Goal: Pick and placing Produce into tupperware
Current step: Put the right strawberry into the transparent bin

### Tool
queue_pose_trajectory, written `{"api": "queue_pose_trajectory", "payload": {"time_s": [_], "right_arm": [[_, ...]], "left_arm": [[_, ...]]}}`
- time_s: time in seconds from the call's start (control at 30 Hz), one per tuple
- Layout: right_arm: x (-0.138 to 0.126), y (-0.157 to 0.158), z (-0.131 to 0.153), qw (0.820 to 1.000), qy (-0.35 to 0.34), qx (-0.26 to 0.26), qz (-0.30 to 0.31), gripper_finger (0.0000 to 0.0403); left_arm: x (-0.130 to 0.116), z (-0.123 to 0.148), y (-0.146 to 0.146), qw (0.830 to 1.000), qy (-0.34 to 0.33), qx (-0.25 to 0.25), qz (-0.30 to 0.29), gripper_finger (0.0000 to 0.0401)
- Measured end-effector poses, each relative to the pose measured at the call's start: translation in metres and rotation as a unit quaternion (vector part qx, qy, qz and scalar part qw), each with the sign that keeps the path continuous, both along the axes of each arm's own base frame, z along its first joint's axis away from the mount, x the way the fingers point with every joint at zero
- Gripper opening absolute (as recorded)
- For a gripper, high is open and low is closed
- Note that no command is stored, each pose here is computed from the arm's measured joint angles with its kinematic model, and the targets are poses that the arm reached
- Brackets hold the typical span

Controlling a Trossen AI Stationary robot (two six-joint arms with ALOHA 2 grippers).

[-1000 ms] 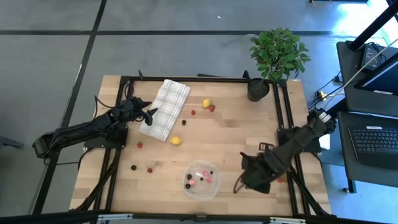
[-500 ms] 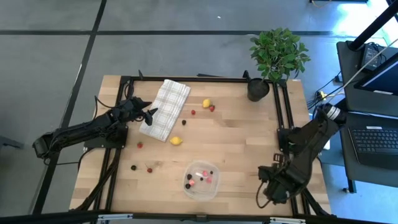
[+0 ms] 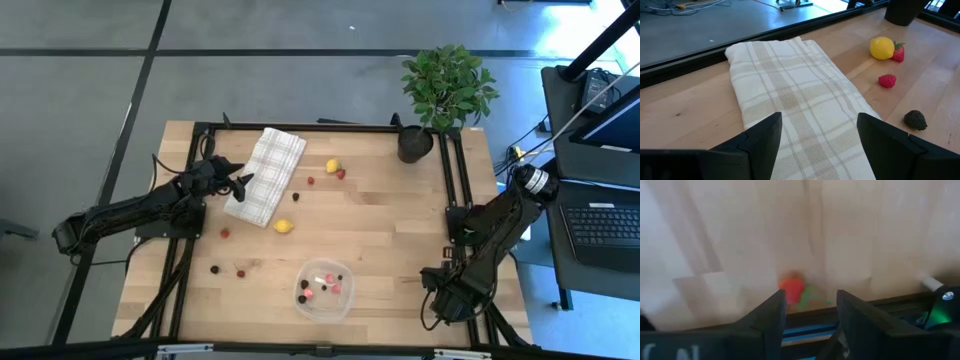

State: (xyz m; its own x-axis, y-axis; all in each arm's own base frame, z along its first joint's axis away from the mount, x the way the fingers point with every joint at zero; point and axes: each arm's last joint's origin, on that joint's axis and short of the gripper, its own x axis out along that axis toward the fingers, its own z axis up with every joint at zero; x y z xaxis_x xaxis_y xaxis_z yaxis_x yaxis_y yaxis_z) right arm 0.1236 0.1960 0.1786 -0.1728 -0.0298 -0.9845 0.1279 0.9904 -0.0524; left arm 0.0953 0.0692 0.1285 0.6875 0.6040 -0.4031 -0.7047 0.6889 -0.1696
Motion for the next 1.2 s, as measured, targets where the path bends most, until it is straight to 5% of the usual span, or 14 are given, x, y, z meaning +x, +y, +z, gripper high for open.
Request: {"api": "queue_pose_trajectory", "payload": {"time_s": [0.43, 1.2], "right_arm": [[0.002, 0.007, -0.004, 0.997, -0.012, 0.054, 0.058, 0.0178], [-0.007, -0.006, -0.032, 0.994, 0.006, 0.062, 0.088, 0.0178]], "left_arm": [[0.0, 0.0, 0.0, 1.0, 0.001, 0.002, -0.001, 0.025], [0.0, 0.0, 0.0, 1.0, 0.0, 0.0, 0.0, 0.025]]}}
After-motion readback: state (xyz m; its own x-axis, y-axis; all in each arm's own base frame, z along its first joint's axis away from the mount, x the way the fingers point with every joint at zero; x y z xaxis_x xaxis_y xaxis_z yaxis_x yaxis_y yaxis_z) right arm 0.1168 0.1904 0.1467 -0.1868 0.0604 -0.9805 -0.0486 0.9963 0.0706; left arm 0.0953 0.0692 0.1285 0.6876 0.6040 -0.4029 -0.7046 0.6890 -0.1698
